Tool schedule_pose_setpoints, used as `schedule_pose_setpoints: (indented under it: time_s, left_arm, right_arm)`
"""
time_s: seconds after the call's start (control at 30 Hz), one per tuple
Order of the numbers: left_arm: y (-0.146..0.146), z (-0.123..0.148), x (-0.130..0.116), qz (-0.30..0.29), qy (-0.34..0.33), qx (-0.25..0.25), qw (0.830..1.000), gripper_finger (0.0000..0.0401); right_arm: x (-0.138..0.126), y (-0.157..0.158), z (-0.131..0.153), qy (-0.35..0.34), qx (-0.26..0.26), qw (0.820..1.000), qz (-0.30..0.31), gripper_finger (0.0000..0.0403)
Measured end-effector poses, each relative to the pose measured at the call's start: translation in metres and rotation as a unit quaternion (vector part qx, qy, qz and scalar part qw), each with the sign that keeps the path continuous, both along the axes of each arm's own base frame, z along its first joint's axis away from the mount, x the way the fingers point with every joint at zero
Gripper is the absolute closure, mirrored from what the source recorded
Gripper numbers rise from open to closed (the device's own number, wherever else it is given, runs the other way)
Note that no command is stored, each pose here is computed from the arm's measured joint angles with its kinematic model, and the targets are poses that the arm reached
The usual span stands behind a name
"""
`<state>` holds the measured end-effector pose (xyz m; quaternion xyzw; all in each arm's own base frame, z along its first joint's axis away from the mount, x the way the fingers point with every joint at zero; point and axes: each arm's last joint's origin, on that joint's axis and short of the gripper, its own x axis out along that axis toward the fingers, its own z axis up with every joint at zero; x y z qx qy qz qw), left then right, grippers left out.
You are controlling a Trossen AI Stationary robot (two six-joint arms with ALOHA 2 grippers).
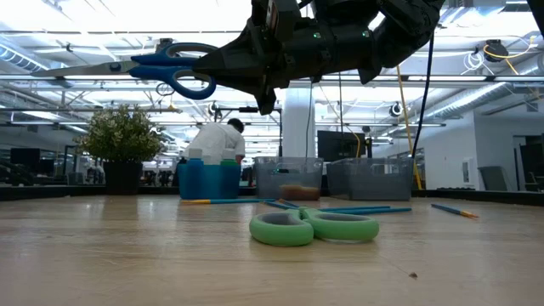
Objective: Pick & Place Paint Supplies
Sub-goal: Put the blue scissors into the left black bin
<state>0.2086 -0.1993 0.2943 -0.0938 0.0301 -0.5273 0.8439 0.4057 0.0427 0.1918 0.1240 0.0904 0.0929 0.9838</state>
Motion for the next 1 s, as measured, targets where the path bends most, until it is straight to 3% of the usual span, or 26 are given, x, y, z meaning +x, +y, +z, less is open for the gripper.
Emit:
schedule_pose_setpoints:
  time_s: [0.17, 0.3, 1.0]
  left_arm:
    - [0.006, 0.006, -0.01, -0.137, 0.035, -0.006, 0.99, 0.0219]
    - [0.008, 0.013, -0.016, -0.186, 0.008, -0.01, 0.982, 0.0219]
    - [0.009, 0.016, -0.019, -0.193, -0.01, -0.008, 0.981, 0.0219]
  right_arm:
    - [0.0, 0.0, 0.0, 0.0, 0.0, 1.0, 0.0, 0.0384]
    - [0.0, 0.0, 0.0, 0.0, 0.0, 1.0, 0.0, 0.0384]
    - [0.0, 0.0, 0.0, 0.002, 0.0, 1.0, 0.0, 0.0384]
